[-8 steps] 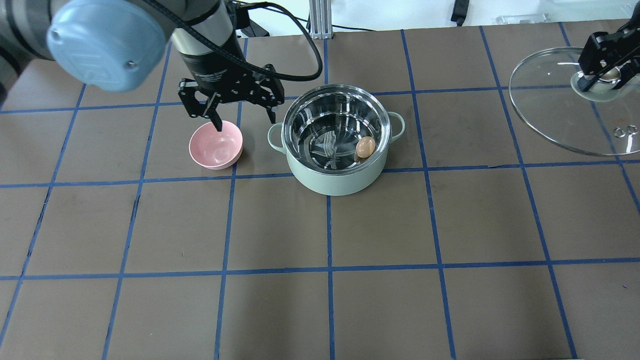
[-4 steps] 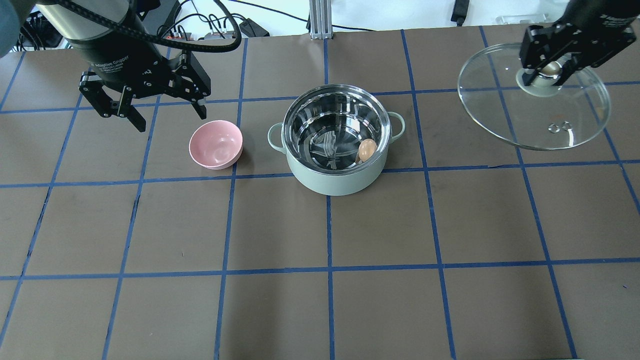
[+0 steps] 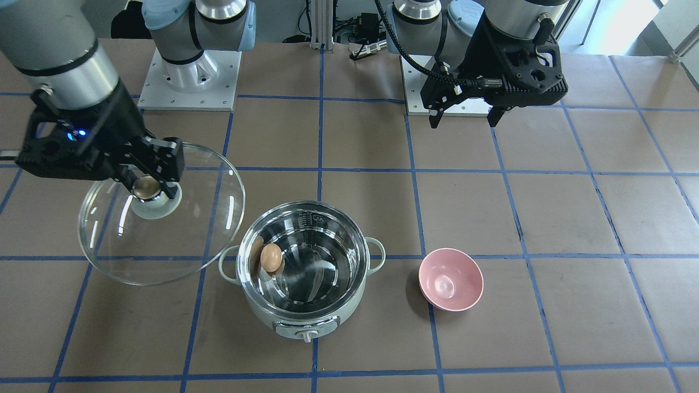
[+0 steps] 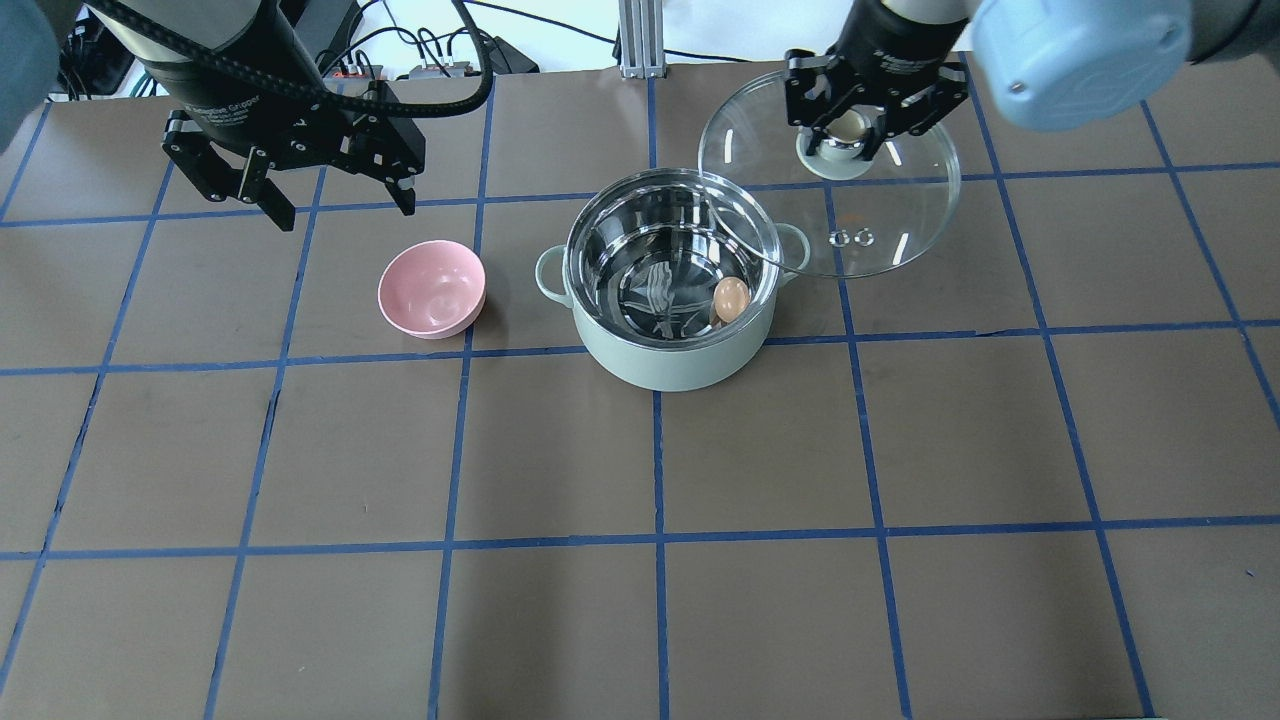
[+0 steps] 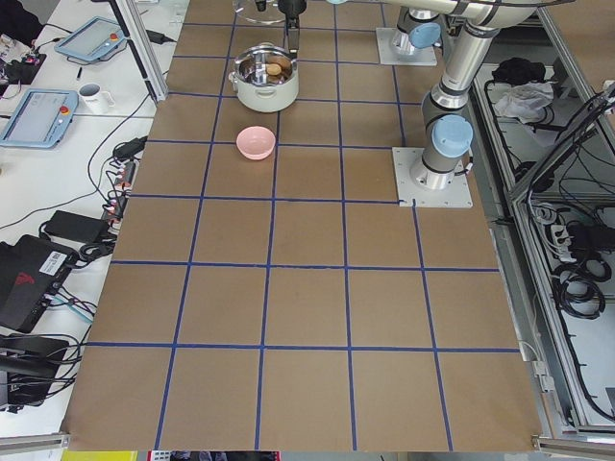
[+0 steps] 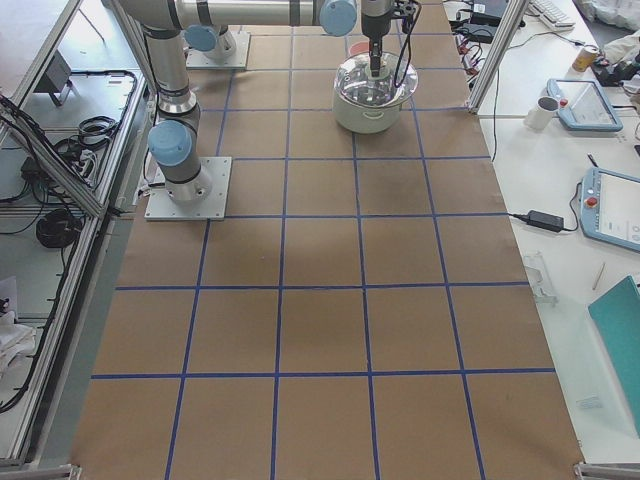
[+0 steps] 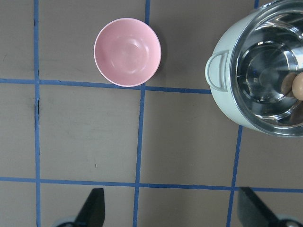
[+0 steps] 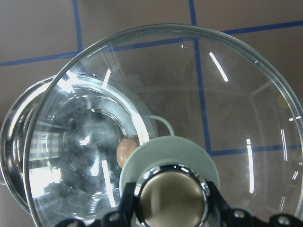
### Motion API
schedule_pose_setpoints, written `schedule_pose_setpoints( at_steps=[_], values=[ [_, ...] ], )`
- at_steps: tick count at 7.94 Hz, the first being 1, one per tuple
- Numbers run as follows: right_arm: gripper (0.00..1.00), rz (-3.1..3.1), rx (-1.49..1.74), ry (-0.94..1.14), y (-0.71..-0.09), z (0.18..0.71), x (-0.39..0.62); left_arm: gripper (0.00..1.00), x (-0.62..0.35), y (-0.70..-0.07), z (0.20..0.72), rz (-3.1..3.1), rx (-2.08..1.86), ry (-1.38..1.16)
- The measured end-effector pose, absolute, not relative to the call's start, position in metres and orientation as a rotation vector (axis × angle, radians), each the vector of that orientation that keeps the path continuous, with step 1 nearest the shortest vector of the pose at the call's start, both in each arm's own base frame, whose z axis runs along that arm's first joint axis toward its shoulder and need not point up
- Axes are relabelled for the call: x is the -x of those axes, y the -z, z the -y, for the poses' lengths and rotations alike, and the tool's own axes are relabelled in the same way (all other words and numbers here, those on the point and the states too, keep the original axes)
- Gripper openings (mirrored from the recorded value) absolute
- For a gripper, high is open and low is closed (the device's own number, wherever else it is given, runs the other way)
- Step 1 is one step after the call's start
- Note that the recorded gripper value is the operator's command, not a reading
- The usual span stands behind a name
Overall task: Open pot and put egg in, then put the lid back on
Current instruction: 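Carry the glass lid with the right gripper back over the pot, then lower the glass lid onto the pot rim with the right gripper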
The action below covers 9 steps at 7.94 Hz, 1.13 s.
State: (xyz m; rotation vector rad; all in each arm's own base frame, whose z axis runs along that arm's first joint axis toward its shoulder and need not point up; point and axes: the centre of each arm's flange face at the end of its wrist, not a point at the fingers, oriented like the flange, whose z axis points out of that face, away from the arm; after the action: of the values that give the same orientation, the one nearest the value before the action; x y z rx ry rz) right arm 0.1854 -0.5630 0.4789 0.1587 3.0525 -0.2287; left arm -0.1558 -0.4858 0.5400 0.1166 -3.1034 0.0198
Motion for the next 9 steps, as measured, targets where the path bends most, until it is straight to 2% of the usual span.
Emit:
schedule_pose_setpoints(
  at_steps=[4,9],
  values=[
    [0.00,-2.995,-0.212,0.301,-0.437,0.566,-0.288,1.00,0.158,-0.546,0.480,3.103,-0.100,-0.038],
    [0.00,-2.981,-0.363,0.233,-0.391,0.570,-0.318,1.00,0.184,-0.550,0.475,3.099,-0.013,-0.096]
  ],
)
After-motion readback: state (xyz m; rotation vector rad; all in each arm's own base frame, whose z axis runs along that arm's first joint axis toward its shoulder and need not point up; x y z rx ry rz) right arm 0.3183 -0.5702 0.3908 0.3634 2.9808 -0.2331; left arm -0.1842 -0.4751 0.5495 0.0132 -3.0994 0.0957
